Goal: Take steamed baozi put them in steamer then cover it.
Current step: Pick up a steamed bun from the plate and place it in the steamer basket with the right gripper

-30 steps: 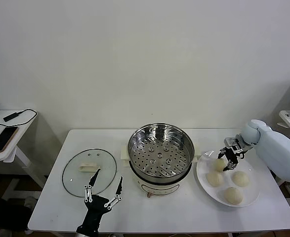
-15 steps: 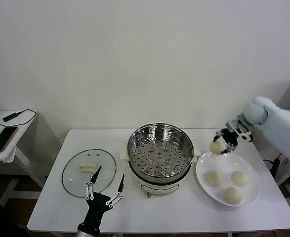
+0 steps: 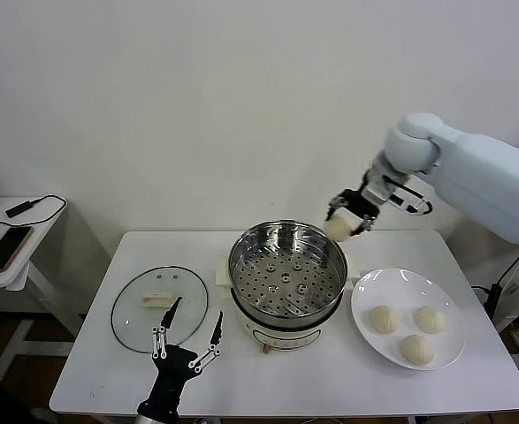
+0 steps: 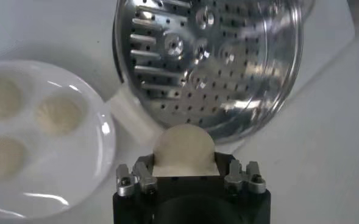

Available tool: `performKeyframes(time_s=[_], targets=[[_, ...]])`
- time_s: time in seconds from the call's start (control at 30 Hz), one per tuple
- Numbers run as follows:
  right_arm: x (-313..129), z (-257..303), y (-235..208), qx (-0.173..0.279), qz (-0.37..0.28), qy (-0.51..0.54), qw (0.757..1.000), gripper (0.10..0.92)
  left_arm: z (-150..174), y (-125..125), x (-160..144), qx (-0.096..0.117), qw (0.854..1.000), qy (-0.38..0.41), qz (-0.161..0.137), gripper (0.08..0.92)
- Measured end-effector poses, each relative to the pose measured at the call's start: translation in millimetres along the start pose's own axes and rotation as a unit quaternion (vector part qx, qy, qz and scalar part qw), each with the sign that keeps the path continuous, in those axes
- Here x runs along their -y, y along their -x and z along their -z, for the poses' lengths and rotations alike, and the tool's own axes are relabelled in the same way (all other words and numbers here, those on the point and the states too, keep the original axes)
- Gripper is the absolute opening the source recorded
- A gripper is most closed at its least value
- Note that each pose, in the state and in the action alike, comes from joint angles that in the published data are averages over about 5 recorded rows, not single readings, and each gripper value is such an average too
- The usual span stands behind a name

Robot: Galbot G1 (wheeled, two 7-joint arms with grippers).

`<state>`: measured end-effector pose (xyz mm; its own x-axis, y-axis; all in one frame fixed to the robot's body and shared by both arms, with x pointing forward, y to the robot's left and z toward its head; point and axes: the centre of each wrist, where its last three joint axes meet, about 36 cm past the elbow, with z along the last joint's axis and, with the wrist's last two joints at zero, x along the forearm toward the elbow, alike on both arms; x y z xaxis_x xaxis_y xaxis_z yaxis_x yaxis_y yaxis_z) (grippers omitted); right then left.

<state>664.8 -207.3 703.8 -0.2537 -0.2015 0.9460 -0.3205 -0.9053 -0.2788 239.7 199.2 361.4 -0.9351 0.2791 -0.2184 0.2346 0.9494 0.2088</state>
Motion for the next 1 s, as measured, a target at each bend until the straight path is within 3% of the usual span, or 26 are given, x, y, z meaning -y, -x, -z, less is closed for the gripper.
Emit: performKeyframes(time_s=[0.43, 1.0], targets=[[58, 20, 68, -0.003, 0.030, -0.112, 0.993, 0.687, 1, 2, -5, 0.006, 1.000, 0.000, 0.005, 0.823], [83, 33, 129, 0.016, 0.045, -0.146, 0.988, 0.697, -4, 2, -7, 0.004, 1.000, 0.000, 0.010, 0.823]])
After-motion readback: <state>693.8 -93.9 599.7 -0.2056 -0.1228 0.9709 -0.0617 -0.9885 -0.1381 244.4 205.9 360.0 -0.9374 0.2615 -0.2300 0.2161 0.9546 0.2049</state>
